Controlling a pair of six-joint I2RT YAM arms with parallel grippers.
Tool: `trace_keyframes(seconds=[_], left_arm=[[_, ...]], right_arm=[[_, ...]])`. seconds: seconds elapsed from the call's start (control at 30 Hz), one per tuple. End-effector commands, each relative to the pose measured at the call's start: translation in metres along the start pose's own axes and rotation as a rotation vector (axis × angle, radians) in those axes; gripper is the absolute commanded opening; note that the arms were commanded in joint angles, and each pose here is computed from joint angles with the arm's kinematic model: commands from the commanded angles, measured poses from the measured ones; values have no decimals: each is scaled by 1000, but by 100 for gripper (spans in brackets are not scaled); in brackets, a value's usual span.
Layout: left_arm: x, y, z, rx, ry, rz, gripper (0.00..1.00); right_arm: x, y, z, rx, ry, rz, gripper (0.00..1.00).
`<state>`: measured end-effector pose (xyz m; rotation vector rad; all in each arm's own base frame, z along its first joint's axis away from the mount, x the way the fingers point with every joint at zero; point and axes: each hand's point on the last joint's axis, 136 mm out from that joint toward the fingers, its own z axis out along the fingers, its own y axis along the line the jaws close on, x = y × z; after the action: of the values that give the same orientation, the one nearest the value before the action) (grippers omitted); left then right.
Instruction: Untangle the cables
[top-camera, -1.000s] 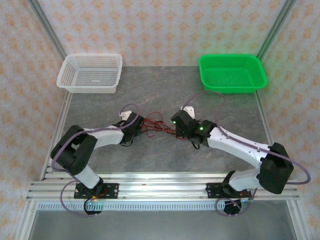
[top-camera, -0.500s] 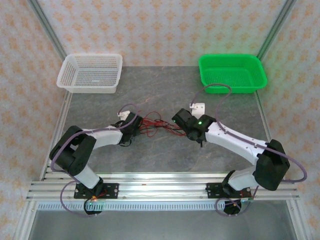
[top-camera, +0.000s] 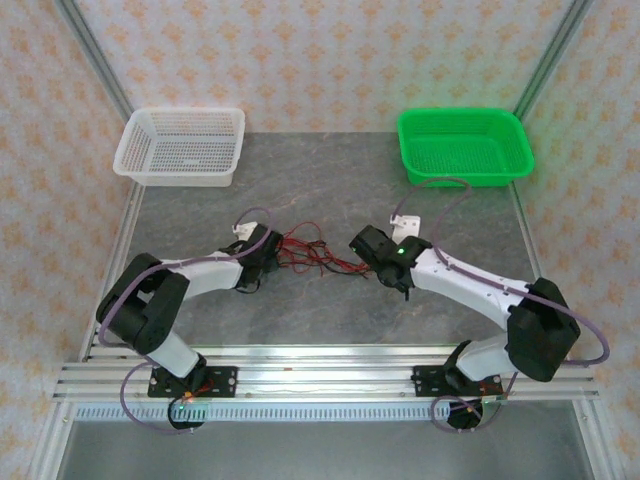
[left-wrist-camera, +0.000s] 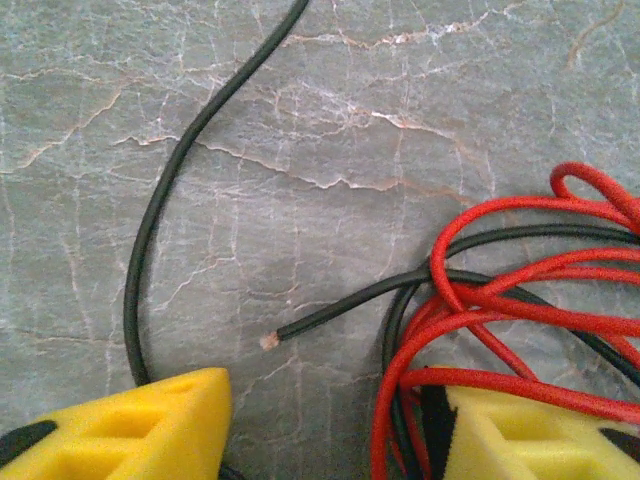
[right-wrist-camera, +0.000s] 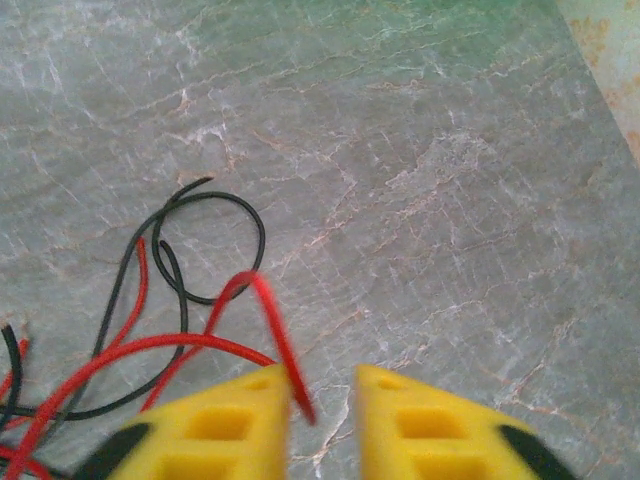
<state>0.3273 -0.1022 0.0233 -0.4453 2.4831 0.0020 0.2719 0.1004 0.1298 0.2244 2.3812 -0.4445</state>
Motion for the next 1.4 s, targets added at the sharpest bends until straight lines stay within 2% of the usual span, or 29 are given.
trace_keyframes(seconds=[0.0,0.23,0.37,0.5,0.63,0.77,1.07,1.27,1.37], left_arm=[[-16,-19,-23,62,-9,53,60],[-50,-71,-82,199,-80,145,64],[-61,-71,-102,205,-114,138,64],[-65,-68,-111,206,-123,135,65],[-57,-69,-105,199,-91,164,64],[-44,-66,-91,177,-49,196,64],[-34,-74,-60,159,-53,331,64],[-44,-86,-36,109,-89,394,63],[-54,-85,-25,48,-113,405,58]], right_arm=[[1,2,7,-15,-1,37,34],[10,17,15,-166,67,92,47],[8,27,5,-305,91,133,57],[-1,44,-16,-453,106,134,62],[-12,72,-43,-646,131,144,63],[-22,90,-57,-761,132,185,64],[-24,101,-54,-776,151,207,69],[-20,97,-52,-765,152,222,69],[-19,93,-52,-755,149,226,69]])
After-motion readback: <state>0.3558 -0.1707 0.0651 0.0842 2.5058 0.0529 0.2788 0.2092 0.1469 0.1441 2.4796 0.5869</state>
